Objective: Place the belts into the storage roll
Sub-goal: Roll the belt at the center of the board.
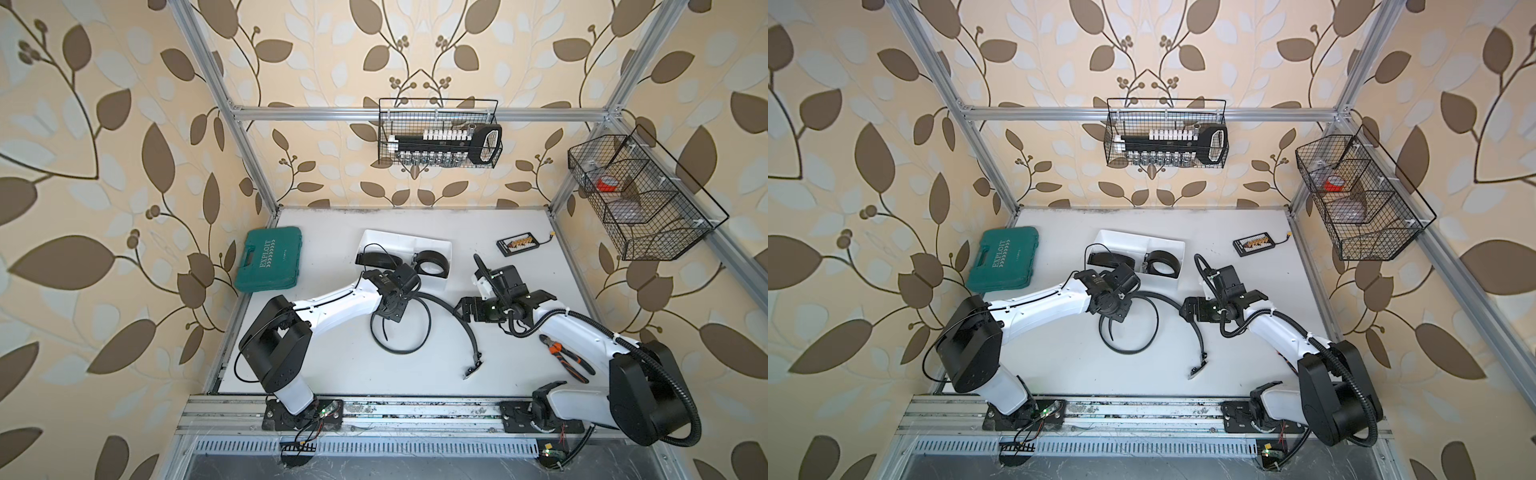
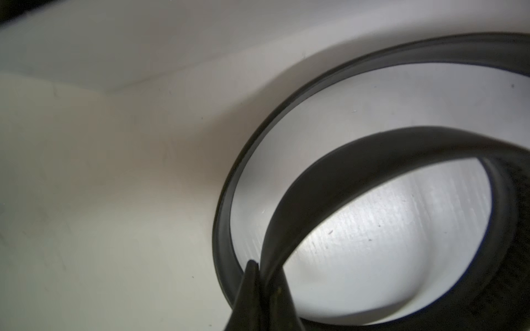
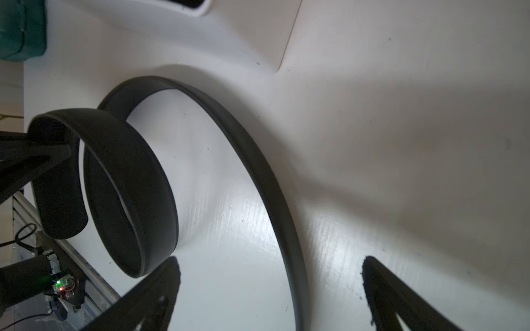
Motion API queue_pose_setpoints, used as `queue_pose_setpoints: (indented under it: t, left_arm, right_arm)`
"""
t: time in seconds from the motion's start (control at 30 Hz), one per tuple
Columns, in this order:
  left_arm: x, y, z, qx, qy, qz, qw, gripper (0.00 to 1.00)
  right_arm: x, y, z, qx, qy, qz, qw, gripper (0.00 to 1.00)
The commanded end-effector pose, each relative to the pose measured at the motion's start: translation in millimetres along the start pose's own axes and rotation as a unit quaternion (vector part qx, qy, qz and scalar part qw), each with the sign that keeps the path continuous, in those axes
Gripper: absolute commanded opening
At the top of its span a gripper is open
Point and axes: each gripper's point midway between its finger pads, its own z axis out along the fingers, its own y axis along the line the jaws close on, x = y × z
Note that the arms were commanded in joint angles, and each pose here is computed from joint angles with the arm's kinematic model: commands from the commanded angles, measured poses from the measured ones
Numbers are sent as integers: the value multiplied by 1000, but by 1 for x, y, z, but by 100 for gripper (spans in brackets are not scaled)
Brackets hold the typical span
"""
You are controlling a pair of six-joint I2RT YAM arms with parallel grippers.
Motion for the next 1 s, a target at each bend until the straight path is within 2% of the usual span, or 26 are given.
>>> queue_pose_setpoints:
  t: [0.0, 0.1, 0.27, 0.57, 0.63, 0.77, 0.9, 0.97]
  left_arm:
    - [27, -8, 2, 15, 52, -117, 992, 0]
    - [28, -17, 0, 26, 39, -135, 990, 0]
    - [32, -27, 16, 25, 74, -181, 980, 0]
    - [40, -10, 32, -73, 106, -267, 955, 0]
    - [42, -9, 32, -78, 106, -286, 949, 0]
    - [46, 1, 28, -106, 107, -338, 929, 0]
    - [55, 14, 25, -156, 152, -386, 896, 0]
    - [55, 14, 27, -160, 176, -402, 884, 0]
  right_arm:
    - [2, -5, -1, 38, 10, -19, 999, 97]
    - [4, -3, 0, 38, 13, -21, 999, 94]
    - [8, 0, 6, 40, 27, -25, 999, 85]
    - [19, 1, 16, 43, 54, -30, 997, 63]
    - [22, 2, 18, 41, 62, -31, 997, 53]
    - [26, -3, 23, 50, 75, -34, 995, 40]
    - [22, -12, 27, 81, 80, -42, 993, 29]
    - [16, -13, 30, 86, 81, -43, 992, 22]
